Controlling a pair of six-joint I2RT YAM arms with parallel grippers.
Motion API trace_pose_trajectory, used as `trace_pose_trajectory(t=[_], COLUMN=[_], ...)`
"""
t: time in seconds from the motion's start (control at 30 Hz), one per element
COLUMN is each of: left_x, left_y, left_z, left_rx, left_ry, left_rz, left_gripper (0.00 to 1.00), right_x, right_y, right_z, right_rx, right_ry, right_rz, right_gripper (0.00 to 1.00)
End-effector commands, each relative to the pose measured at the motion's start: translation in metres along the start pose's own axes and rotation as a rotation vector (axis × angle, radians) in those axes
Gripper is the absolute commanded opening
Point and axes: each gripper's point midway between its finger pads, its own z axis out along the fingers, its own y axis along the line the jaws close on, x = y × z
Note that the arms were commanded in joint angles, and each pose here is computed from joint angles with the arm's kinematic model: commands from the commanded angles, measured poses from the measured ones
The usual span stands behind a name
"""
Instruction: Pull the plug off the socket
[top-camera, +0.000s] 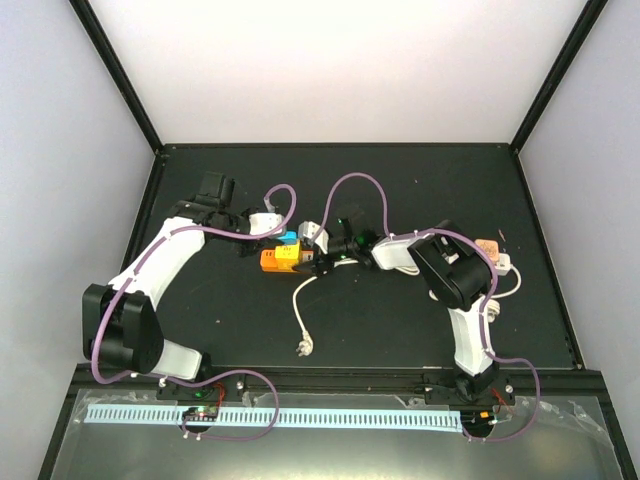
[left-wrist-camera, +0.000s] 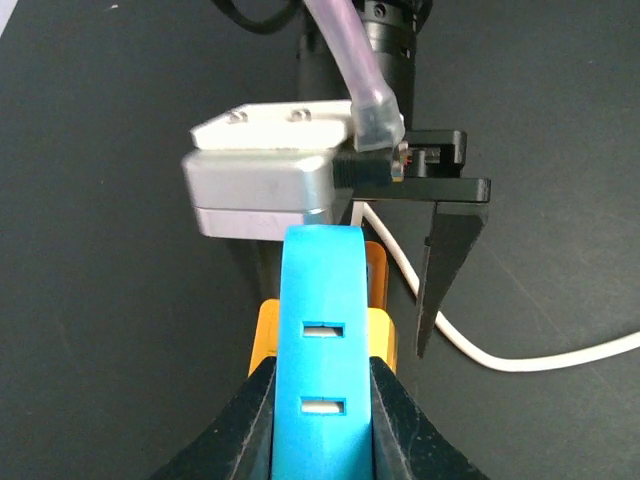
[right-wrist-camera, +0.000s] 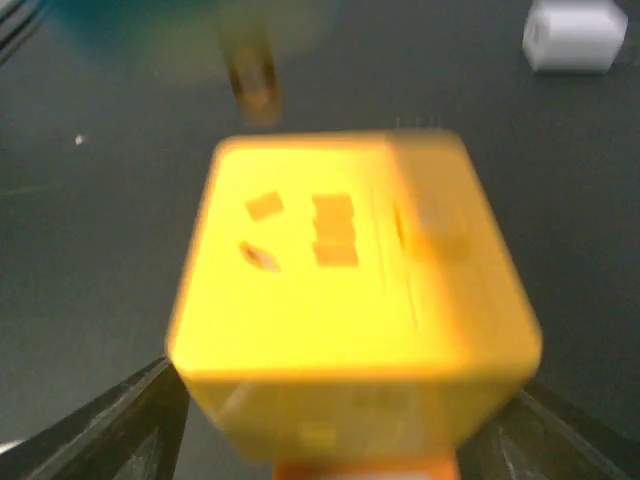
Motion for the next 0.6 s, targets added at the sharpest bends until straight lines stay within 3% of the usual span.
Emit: trace_pose_trajectory(t=[0.0,0.17,0.57], left_x=[-0.013,-0.015,-0.034], left_y=[0.004,0.001,-0.014], left_z=[-0.015,-0.019,-0.045], left_rx=[-0.024,-0.035,-0.020], left_ry=[-0.027,-0.040,-0.095], left_rz=[-0.022,-0.045,-0.145], left_gripper=[0.02,0.02,0.02], right_x=[0.050,0.030,-0.054], right_y=[0.016,0.012,0.017], right_z=[-0.002,-0.006,-0.049], right_rx=[-0.005,0.018,0.040], right_ry=[0.144,0.106,0.020], right_rz=[0.121,0.108,-0.022], right_gripper=[0.83,0.96,0.96])
